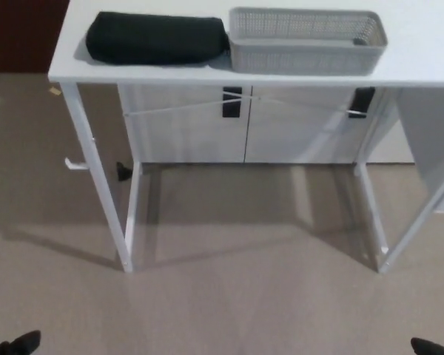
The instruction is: The robot walk towards a table in front and pick up a black pencil case on the left hand side and put the pencil case into a small container on the right hand side
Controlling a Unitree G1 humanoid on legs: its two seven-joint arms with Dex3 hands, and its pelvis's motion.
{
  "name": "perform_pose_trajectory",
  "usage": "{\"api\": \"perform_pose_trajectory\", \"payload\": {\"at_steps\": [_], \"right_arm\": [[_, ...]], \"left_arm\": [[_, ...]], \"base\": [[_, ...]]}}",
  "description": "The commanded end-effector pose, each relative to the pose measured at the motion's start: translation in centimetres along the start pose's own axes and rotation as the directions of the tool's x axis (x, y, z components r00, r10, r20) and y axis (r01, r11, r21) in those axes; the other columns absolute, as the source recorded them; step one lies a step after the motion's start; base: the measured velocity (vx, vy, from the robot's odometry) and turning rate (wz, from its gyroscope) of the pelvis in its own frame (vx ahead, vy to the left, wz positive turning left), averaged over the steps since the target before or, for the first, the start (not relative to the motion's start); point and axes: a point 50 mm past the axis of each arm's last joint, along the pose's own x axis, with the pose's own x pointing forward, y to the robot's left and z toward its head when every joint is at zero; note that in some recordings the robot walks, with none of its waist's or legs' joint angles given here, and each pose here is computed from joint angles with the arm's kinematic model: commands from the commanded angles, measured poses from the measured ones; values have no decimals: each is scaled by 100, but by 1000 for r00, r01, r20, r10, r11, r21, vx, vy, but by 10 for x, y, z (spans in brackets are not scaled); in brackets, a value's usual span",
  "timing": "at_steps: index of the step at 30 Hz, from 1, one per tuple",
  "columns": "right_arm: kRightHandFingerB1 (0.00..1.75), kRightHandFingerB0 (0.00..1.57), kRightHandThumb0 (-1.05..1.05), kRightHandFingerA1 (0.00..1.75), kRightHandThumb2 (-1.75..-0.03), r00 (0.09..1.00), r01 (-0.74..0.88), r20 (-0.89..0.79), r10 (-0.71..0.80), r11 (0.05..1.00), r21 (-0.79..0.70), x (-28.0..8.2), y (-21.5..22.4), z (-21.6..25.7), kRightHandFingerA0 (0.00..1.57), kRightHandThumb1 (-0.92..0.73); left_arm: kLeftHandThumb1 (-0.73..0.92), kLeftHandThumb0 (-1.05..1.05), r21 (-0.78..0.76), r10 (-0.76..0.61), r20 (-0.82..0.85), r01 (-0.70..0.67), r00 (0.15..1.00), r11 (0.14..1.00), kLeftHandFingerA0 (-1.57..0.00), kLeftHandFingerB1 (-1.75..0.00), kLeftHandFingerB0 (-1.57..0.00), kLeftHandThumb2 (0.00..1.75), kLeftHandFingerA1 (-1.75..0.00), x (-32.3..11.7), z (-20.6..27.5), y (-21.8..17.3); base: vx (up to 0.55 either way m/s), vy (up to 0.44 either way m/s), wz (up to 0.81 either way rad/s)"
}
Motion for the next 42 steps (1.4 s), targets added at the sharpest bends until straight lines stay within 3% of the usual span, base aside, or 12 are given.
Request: {"api": "perform_pose_trajectory", "payload": {"at_steps": [1, 2, 7, 9, 10, 14, 15, 16, 18, 19, 41, 42], "right_arm": [[47, 25, -58, 58, -75, 1000, 18, -2, -18, 999, -39, -2, -5, -2, 52, -40], [38, 30, -51, 48, -55, 1000, 17, 0, -17, 1000, -21, -2, -5, -2, 55, -49], [47, 26, -59, 57, -75, 1000, 23, 3, -23, 999, -33, -2, -6, -1, 52, -41], [48, 26, -59, 57, -74, 1000, 21, 5, -21, 999, -38, -1, -6, -1, 52, -41], [38, 30, -52, 47, -55, 1000, 19, 7, -18, 999, -42, -1, -6, -1, 55, -50], [47, 26, -58, 57, -74, 1000, 20, 4, -20, 999, -37, -1, -6, -1, 52, -41], [39, 30, -50, 48, -54, 1000, 18, 6, -18, 999, -47, -1, -6, -1, 55, -49], [48, 26, -57, 57, -74, 1000, 17, 5, -16, 999, -51, -2, -6, -2, 51, -41], [48, 25, -56, 57, -74, 1000, 11, -3, -12, 998, -61, -7, -7, -5, 51, -41], [39, 29, -49, 49, -55, 1000, 10, -11, -10, 998, -60, -10, -8, -8, 54, -51], [39, 30, -54, 52, -55, 992, 8, -125, -13, 999, -39, -62, 1, -56, 55, -50], [40, 30, -55, 53, -55, 993, 6, -118, -10, 999, -36, -62, 0, -56, 56, -50]], "left_arm": [[53, -37, 24, 3, -7, -3, 1000, 1000, -25, -27, -14, 57, -38, -1, -1, 2], [53, -37, 25, 3, -13, -3, 1000, 1000, -25, -27, -13, 57, -37, -1, -1, 1], [54, -38, 47, 3, -13, -3, 1000, 999, -26, -27, -14, 57, -36, 1, 1, 1], [54, -39, 63, 10, -19, -9, 1000, 998, -27, -27, -15, 57, -35, 1, 0, 0], [54, -36, 58, 9, -18, -8, 1000, 998, -26, -27, -14, 57, -36, 1, 0, 0], [54, -38, 57, 2, -14, -1, 1000, 998, -25, -27, -13, 57, -36, 1, 0, -1], [53, -39, 51, 4, -14, -3, 1000, 999, -25, -27, -14, 57, -36, 0, 0, -1], [54, -38, 49, 2, -17, -1, 1000, 999, -26, -27, -14, 57, -36, 0, -2, -1], [54, -36, 39, -1, -30, 2, 1000, 999, -27, -27, -15, 57, -36, -4, -7, -3], [54, -36, 36, -4, -35, 6, 999, 999, -25, -27, -14, 57, -37, -6, -9, -4], [53, -45, 137, -70, -197, 98, 978, 986, -26, -29, -16, 56, -38, -38, -48, -5], [41, -52, 153, -67, -205, 99, 976, 983, -23, -38, -13, 69, -46, -37, -49, -5]], "base": [[235, -40, 10], [275, -81, 9], [260, -169, 6], [329, -215, 44], [224, -165, 9], [216, -75, -3], [208, -3, -8], [186, 44, -19], [214, 80, -26], [190, 145, -29], [176, 23, -1], [88, -84, -7]]}}
